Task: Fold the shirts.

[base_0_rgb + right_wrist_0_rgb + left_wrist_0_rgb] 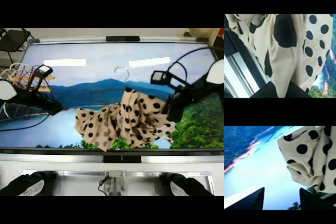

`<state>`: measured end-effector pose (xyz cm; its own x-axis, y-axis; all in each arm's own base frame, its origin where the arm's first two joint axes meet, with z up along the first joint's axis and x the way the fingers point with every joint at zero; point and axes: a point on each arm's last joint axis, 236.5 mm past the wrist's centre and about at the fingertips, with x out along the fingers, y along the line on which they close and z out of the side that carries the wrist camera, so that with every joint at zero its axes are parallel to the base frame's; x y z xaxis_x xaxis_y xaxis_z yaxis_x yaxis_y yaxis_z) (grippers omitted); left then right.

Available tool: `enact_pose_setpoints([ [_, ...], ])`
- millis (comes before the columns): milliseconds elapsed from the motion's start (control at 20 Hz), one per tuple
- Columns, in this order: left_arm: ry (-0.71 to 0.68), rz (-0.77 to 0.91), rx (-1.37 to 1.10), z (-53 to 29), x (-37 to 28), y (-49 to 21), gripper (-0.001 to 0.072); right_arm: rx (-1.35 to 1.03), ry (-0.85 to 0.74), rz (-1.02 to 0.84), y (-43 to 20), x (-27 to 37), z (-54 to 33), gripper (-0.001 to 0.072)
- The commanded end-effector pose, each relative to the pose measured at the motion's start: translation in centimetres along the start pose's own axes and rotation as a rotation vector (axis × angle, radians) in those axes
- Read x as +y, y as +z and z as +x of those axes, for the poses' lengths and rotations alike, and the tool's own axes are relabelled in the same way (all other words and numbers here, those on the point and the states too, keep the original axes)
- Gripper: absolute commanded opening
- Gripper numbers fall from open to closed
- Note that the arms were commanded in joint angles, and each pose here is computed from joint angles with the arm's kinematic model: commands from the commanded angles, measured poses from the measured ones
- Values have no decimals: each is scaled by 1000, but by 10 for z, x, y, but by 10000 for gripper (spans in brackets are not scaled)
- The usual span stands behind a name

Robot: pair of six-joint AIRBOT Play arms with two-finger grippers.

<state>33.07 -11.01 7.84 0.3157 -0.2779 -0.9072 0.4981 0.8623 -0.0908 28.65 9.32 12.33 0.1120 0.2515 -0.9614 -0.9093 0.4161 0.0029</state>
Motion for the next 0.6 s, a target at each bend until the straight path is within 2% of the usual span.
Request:
enact_pose_setpoints([
  [0,-270,-238,-90,26,-56,23,508,5,-29,165,-4,1,-7,52],
  [100,-352,-252,-120,58,-95,37,526,3,-28,180,-4,1,-7,53],
  [300,-405,-240,-162,116,-154,67,527,-3,-22,188,-2,2,-7,53],
  [550,-441,-257,-128,165,-183,87,526,-2,-21,195,-2,2,-7,53],
])
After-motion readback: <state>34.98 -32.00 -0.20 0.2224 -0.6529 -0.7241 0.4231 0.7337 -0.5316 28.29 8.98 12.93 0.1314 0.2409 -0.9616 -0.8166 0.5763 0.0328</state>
